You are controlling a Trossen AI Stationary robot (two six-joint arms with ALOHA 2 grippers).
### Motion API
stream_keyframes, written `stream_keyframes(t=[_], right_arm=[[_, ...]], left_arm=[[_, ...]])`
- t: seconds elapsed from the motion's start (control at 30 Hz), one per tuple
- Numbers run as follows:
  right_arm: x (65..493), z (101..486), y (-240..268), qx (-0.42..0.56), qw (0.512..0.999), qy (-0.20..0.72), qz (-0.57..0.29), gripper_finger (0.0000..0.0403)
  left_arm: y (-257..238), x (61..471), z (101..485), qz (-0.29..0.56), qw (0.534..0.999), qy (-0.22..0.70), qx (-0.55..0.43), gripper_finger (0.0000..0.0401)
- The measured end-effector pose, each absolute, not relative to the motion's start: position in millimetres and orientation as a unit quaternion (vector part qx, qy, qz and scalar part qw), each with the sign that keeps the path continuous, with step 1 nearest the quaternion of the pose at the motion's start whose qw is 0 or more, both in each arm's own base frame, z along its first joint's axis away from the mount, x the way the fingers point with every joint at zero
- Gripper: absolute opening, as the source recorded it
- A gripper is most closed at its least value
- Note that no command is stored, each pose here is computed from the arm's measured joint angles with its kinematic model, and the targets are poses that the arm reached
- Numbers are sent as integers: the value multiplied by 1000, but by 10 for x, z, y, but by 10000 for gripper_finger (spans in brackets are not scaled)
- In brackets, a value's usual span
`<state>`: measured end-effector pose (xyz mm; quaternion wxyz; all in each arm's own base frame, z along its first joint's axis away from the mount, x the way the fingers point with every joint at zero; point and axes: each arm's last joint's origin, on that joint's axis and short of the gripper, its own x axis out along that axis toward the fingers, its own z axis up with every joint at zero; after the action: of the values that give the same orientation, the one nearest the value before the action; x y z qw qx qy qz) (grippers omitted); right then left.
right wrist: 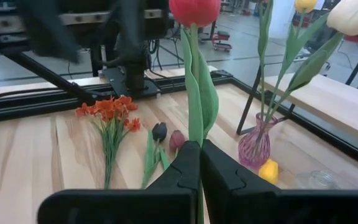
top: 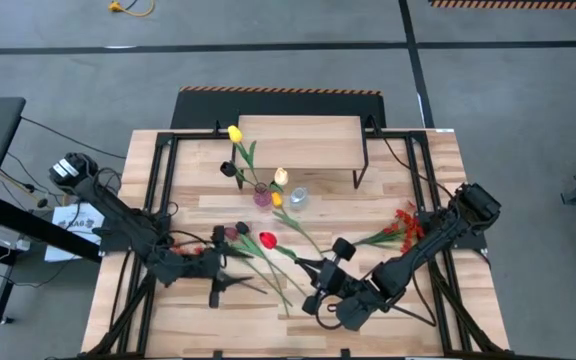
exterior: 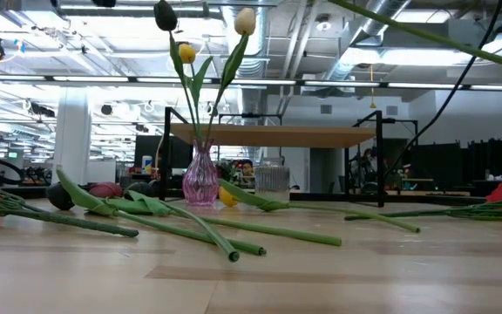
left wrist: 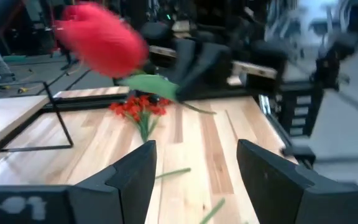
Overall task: Pick and place flowers into a vace then onto a shelf
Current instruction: Put the red tulip into the violet vase
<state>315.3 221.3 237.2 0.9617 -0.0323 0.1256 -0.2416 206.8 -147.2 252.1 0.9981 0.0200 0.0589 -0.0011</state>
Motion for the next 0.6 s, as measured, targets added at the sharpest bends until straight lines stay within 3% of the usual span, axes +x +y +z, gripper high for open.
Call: stream_keyframes(t=[0.3, 0.47, 0.6], right_arm=[[3161, 2422, 2250, -42, 965, 113, -232, 0], [3217, 2517, 2298, -41, 974, 82, -209, 0], [3288, 2594, 2337, -42, 988, 55, -140, 0]], left_arm=[[-1189, 1735, 2377, -124, 989, -69, -50, 213], [-1153, 1731, 2353, -123, 987, -91, -42, 213], [-1150, 1768, 2312, -118, 989, -82, -36, 213]])
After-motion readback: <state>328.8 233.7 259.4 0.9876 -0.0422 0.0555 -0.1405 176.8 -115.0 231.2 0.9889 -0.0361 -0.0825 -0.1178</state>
